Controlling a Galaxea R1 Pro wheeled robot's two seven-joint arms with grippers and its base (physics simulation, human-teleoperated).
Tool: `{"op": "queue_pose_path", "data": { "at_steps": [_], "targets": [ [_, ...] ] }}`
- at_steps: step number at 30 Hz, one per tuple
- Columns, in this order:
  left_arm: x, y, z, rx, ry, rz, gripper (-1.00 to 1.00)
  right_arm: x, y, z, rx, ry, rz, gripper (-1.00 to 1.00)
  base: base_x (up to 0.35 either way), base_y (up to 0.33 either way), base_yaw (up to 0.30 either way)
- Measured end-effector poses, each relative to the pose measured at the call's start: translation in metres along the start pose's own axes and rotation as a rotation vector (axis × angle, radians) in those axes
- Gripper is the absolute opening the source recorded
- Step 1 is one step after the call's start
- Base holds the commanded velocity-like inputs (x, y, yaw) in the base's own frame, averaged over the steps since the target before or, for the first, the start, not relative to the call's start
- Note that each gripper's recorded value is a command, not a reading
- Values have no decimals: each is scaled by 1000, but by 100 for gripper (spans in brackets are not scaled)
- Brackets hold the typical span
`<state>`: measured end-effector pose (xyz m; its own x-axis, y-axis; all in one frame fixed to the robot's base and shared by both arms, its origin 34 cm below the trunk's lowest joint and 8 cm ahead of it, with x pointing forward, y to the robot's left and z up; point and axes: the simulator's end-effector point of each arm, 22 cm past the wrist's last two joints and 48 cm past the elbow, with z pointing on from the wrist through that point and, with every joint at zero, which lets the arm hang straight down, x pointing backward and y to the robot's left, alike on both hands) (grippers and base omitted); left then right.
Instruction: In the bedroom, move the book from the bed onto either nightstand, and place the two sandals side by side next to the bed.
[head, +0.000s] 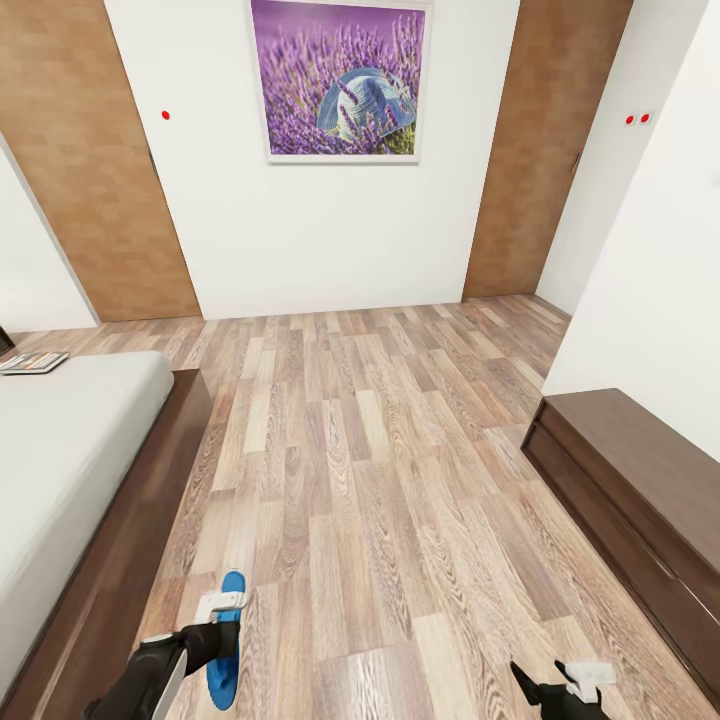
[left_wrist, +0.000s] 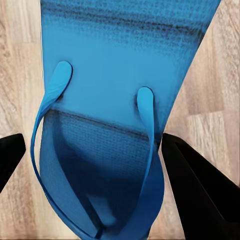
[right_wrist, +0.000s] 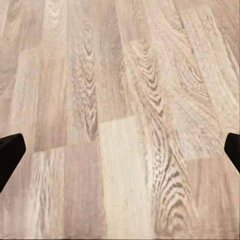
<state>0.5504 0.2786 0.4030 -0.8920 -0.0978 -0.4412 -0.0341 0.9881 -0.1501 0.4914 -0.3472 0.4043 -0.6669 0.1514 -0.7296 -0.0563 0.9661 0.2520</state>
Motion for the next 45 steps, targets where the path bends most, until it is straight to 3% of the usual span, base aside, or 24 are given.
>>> {"op": "queue_pose_path", "data": {
  "at_steps": [3,6,11,18,45],
  "targets": [
    [26,-4,6,10,45,-5,-100,30,2,-9,11,61,32,100,0,0,0],
    [31,-6,8,17,29,2,-100,46,5,-14,17,92,50,100,0,0,0],
    [54,-11,13,30,49,1,-100,80,33,-17,14,153,102,100,0,0,0],
    [58,-13,14,35,41,3,-100,81,34,-17,35,137,95,100,80,0,0],
    [59,-12,13,34,41,2,-100,80,34,-17,35,131,90,100,319,0,36]
  ]
}}
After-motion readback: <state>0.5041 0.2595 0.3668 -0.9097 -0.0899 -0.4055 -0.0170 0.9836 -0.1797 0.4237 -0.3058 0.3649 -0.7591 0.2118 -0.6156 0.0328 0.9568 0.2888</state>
